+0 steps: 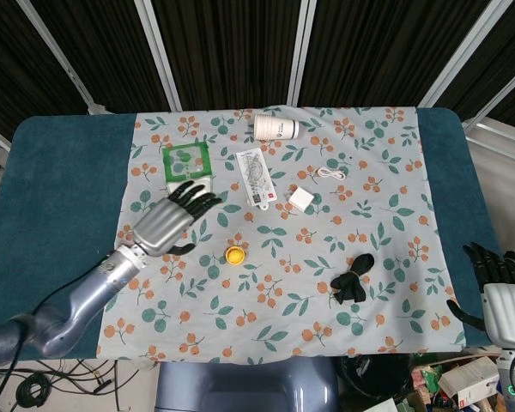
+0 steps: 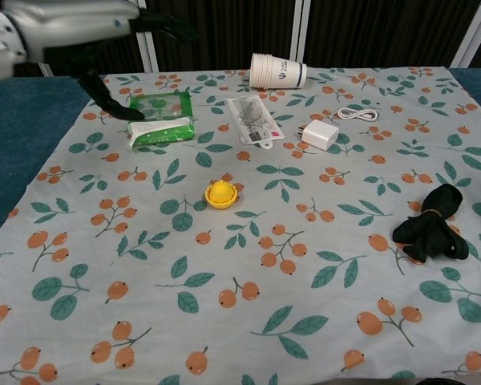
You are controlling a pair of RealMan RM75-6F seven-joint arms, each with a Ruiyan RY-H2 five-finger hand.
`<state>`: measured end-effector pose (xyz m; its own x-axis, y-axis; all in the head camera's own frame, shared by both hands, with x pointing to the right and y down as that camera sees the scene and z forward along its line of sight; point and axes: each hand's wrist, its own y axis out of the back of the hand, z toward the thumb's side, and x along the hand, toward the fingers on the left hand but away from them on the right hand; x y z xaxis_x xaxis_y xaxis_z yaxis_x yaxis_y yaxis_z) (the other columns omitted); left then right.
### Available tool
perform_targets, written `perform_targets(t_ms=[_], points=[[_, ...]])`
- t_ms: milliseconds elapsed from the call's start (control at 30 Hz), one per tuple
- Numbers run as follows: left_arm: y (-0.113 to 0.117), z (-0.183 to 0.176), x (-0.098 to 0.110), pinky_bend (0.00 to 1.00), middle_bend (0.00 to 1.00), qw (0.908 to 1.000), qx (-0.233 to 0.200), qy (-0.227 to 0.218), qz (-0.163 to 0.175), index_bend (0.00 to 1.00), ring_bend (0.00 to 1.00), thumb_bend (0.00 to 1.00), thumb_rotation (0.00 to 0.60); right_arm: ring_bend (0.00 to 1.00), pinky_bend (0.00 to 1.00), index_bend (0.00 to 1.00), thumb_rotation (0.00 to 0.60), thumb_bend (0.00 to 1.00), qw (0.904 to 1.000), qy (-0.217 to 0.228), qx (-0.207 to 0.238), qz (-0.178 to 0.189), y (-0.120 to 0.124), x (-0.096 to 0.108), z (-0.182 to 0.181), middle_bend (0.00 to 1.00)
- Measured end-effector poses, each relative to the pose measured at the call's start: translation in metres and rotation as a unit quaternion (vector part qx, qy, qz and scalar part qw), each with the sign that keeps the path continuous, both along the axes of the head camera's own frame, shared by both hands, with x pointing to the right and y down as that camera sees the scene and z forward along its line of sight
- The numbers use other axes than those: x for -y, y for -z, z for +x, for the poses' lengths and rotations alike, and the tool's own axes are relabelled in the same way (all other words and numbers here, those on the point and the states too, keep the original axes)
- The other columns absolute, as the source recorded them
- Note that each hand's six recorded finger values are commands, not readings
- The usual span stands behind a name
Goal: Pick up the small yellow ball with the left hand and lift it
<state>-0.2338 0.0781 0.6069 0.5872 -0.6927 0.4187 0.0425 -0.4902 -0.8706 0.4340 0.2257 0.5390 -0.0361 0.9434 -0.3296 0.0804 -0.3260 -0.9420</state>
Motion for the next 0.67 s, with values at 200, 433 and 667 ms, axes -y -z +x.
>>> perform_targets(t_ms=[200, 433, 667], points=[[0.036, -0.082, -0.022, 0.01, 0.05, 0.9936, 0.021, 0.108, 0.029, 0.07, 0.00, 0.20, 0.600, 0.11, 0.19, 0.11, 0.600, 0.10, 1.0000, 0.002, 0.000, 0.002, 0.001, 0.000, -0.001, 0.08], [0.061, -0.174, -0.077, 0.00, 0.02, 0.9762, 0.061, 0.207, 0.020, 0.06, 0.00, 0.19, 0.600, 0.11, 0.19, 0.11, 0.600, 0.10, 1.0000, 0.006, 0.001, 0.003, 0.000, 0.000, -0.003, 0.08], [0.078, -0.224, -0.110, 0.00, 0.01, 0.9624, 0.040, 0.268, 0.017, 0.06, 0.00, 0.18, 0.600, 0.11, 0.19, 0.11, 0.600, 0.10, 0.9999, 0.010, 0.004, 0.009, 0.003, 0.001, -0.004, 0.08]])
